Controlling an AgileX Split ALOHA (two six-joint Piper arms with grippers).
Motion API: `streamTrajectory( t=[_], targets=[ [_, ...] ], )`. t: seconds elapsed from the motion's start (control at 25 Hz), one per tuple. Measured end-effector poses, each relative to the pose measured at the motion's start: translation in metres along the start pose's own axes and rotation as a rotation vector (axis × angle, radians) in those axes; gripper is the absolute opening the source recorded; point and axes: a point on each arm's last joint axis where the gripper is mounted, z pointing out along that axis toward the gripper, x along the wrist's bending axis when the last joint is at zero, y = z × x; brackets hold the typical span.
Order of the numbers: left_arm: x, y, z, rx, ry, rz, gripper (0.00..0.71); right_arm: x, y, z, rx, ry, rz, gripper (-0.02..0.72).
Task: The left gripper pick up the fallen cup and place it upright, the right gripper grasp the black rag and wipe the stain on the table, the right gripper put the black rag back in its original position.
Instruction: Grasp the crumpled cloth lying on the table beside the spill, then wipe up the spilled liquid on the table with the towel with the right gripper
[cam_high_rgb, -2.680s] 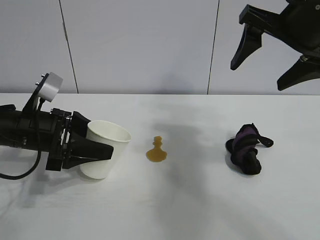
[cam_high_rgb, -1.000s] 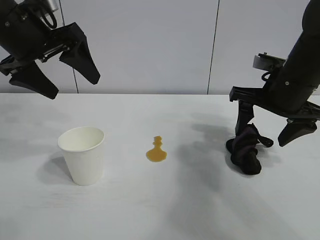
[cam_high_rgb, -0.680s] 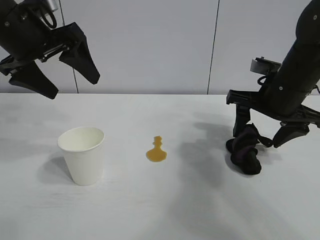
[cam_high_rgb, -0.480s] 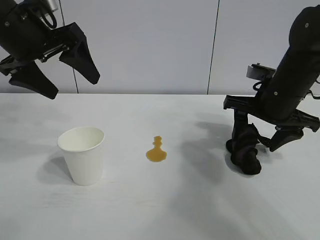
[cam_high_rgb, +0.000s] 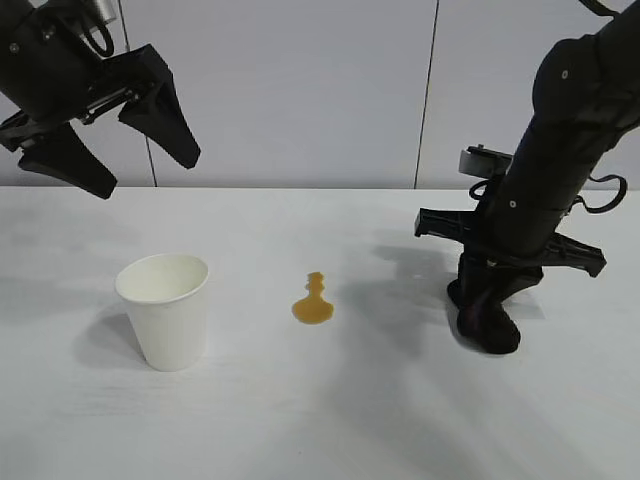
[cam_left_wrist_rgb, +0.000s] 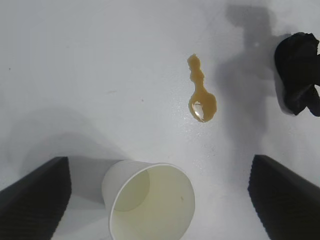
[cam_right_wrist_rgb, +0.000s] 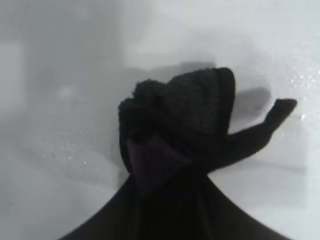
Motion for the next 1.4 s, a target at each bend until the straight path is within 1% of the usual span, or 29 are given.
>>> streamTrajectory(
  t=[0.12,0.28,0.4,0.56,0.64,0.72,0.88,1.0,1.12,1.28,1.4],
  targets=[
    [0.0,0.0,0.0,0.003,-0.001,0.0,0.693,0.034,0.008,-0.015,-0.067,0.055,-0.061,0.125],
    [0.0,0.0,0.0,0.003,-0.001,0.0,0.693,0.084,-0.007,-0.012,-0.093,0.114,-0.166,0.125],
    [0.0,0.0,0.0,0.004,-0.002,-0.001,0.693,0.108,-0.025,0.009,-0.053,0.124,-0.225,0.125],
    [0.0,0.0,0.0,0.004,-0.002,-0.001,0.693,0.122,-0.043,0.04,-0.011,0.119,-0.268,0.125],
    [0.0,-0.001,0.0,0.007,-0.003,-0.001,0.693,0.123,-0.047,0.052,-0.003,0.106,-0.285,0.125],
    [-0.001,-0.001,0.0,0.012,-0.006,-0.001,0.693,0.12,-0.047,0.057,-0.007,0.077,-0.308,0.125],
    [-0.001,-0.001,0.0,0.014,-0.006,-0.001,0.693,0.111,-0.044,0.062,-0.031,-0.023,-0.35,0.125],
    [-0.001,-0.001,0.0,0.014,-0.006,-0.001,0.693,0.1,-0.039,0.062,-0.049,-0.1,-0.342,0.125],
    [-0.001,-0.002,0.0,0.018,-0.008,-0.001,0.693,0.085,-0.03,0.061,-0.053,-0.151,-0.32,0.125],
    [-0.001,-0.002,0.0,0.018,-0.008,-0.001,0.693,0.068,-0.021,0.06,-0.054,-0.172,-0.277,0.125],
    [-0.001,-0.002,0.0,0.018,-0.009,-0.002,0.693,0.071,-0.023,0.061,-0.042,-0.151,-0.251,0.125]
  ],
)
